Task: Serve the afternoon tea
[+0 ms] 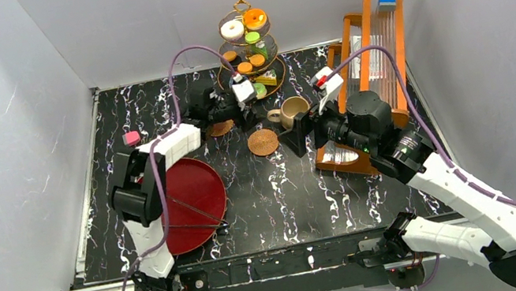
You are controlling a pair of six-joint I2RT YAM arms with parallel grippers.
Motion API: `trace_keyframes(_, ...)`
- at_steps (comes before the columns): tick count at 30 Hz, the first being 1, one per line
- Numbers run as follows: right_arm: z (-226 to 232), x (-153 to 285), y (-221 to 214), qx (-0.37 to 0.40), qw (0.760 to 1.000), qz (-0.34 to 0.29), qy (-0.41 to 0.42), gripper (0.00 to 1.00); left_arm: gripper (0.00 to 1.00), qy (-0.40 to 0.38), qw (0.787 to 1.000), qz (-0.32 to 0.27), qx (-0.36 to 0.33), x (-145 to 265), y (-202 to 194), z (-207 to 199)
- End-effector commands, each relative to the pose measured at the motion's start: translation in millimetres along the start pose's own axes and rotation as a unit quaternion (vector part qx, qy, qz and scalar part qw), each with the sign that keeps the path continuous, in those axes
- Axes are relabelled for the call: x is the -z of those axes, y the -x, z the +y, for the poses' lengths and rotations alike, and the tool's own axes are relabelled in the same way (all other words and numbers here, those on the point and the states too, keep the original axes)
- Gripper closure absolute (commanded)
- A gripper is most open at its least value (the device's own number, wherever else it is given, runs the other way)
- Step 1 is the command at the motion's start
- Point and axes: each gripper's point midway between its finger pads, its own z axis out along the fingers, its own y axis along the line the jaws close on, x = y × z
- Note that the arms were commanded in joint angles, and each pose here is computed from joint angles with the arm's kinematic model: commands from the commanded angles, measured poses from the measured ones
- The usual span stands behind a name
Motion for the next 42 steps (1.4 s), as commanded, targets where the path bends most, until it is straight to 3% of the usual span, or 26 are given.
trace_keyframes(1,4,13,36,0.014,0.999,-0.051,0.000,0.01,0.35,-0.026,0.999,0.002,-0.040,-22,1,-3)
trace_keyframes(17,2,15,33,0.019,0.998,-0.054,-0.003,0.01,0.36,-0.054,0.997,0.034,-0.044,-70,-40,-15)
trace_keyframes(29,0,14,29,0.020,0.998,-0.054,-0.005,0.01,0.54,-0.072,0.995,0.039,-0.058,-60,-23,-48)
trace_keyframes(42,5,12,35,0.022,0.998,-0.058,0.006,0.01,0.57,0.032,0.996,0.068,-0.042,-83,-35,-28)
